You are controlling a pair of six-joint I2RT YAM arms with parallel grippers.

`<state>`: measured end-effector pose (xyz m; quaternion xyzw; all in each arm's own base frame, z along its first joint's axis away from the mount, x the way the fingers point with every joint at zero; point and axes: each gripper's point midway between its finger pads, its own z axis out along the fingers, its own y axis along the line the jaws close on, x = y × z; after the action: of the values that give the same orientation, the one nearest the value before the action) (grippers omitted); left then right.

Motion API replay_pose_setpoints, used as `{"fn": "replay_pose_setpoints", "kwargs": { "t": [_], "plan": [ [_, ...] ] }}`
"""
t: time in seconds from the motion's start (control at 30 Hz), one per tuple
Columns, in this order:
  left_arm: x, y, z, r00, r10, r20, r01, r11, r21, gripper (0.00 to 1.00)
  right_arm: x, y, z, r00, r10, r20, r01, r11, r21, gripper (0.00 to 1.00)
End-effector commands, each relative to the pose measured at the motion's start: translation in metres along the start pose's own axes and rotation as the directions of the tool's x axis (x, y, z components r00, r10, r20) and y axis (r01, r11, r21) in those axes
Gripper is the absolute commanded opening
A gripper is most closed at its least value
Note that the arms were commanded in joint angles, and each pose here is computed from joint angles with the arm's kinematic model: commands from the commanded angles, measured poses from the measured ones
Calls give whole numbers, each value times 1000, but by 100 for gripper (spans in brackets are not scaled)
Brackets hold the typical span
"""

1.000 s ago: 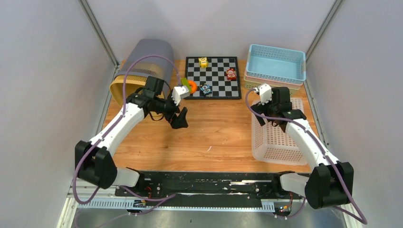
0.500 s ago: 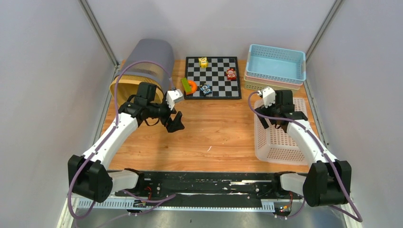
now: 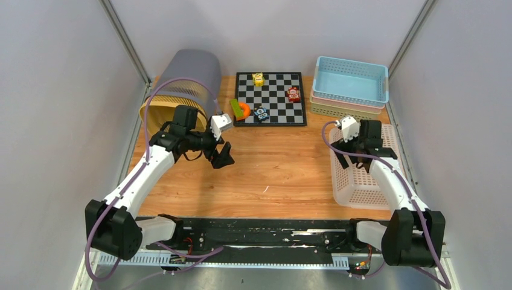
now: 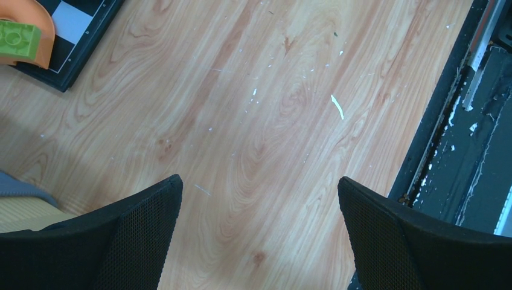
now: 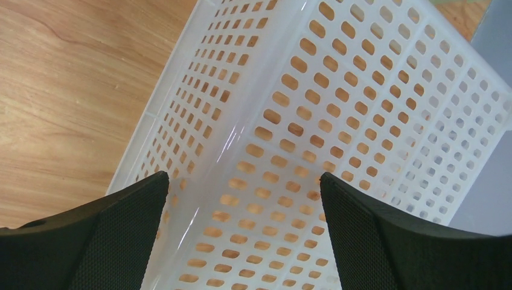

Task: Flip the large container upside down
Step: Move the container to the center of the board.

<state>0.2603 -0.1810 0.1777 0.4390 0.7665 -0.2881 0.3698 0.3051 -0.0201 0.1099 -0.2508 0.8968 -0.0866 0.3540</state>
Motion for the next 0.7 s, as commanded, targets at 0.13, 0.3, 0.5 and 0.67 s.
{"fn": "replay_pose_setpoints", "kwargs": {
  "t": [0.13,0.3,0.5,0.67],
  "plan": [
    [-4,0,-3,999,17,34,-16,1000,-11,100,46,2,-5,993,-16,-119,11,999,-41,96],
    [-4,1,-2,999,15,35,-14,1000,-13,100,40,8,-9,996,-17,-86,10,997,-76,94],
    [-5,2,-3,999,16,35,-15,1000,-21,100,-7,0,-37,998,-14,69,20,996,-85,96],
    [-5,3,-4,999,18,33,-17,999,-30,100,-55,-29,-76,982,-42,184,44,999,-6,99]
  ]
}}
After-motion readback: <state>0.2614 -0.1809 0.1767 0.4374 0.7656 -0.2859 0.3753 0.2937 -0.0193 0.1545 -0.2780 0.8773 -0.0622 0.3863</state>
